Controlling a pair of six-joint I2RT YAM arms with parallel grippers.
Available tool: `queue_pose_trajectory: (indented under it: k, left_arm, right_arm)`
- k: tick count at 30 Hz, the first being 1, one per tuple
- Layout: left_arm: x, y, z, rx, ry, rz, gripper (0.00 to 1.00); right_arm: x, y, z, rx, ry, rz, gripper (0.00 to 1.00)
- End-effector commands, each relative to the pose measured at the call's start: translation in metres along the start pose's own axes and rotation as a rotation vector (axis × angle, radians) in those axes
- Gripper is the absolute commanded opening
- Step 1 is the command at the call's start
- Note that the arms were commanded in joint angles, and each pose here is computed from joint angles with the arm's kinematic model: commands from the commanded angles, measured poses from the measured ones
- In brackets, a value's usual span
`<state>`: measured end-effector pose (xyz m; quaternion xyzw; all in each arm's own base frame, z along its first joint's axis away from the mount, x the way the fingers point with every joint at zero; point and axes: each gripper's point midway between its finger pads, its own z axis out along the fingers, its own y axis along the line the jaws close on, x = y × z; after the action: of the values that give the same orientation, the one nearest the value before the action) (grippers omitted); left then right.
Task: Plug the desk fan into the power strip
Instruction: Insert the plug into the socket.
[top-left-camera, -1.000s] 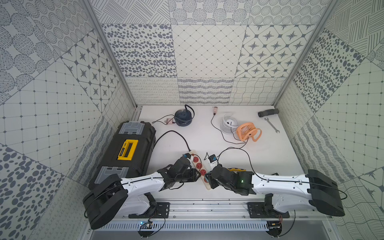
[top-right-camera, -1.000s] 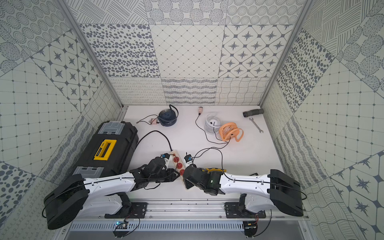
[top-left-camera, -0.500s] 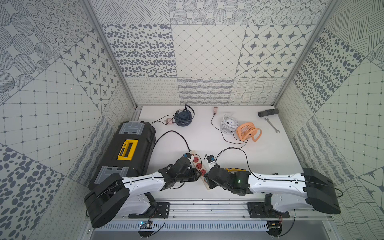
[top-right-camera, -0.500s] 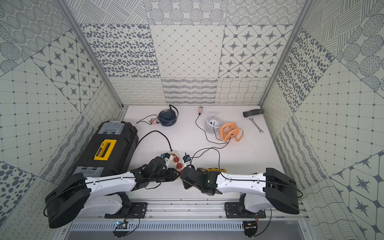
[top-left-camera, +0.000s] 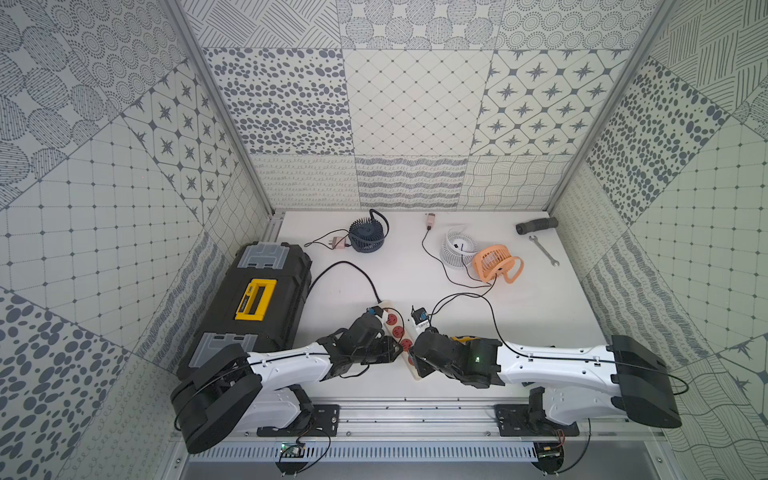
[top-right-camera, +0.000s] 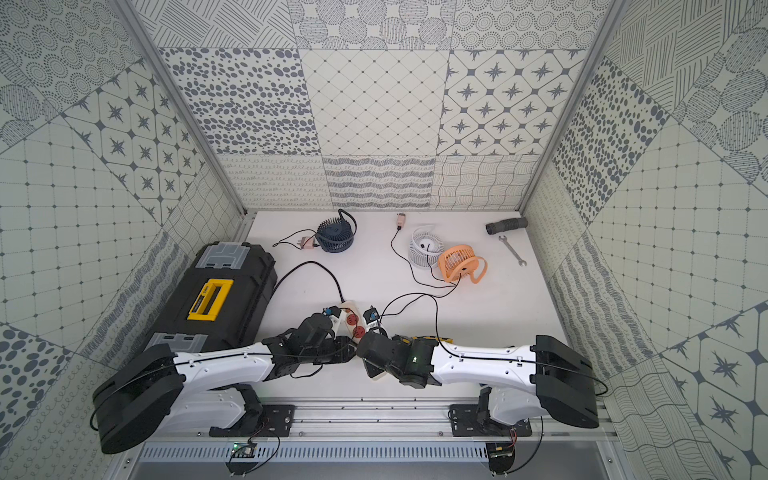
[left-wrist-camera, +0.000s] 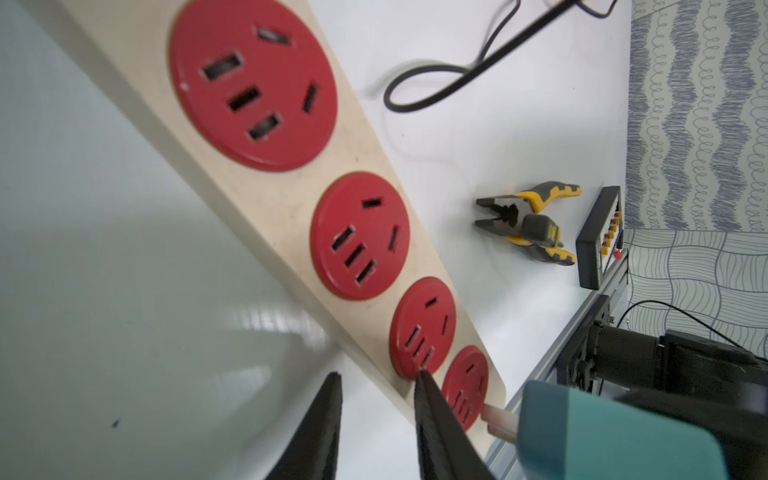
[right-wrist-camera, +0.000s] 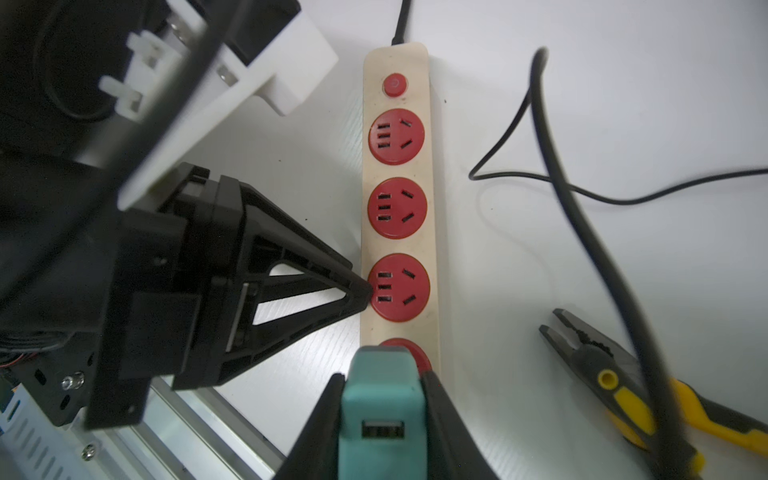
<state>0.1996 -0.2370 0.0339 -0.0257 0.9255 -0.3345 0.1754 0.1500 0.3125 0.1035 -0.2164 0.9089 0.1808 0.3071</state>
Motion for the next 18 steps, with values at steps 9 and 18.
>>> queue_pose_trajectory:
  k: [9,18]
  left_arm:
    - [-0.007,-0.005,-0.001,0.013,-0.019,0.006,0.31]
    - [-0.008,-0.006,0.001,0.017,-0.02,0.007,0.31]
  right_arm:
    - [0.004,0.004,0.01,0.006,0.016,0.002,0.09]
    - [0.016,-0.001,0.016,0.028,0.049,0.011,0.09]
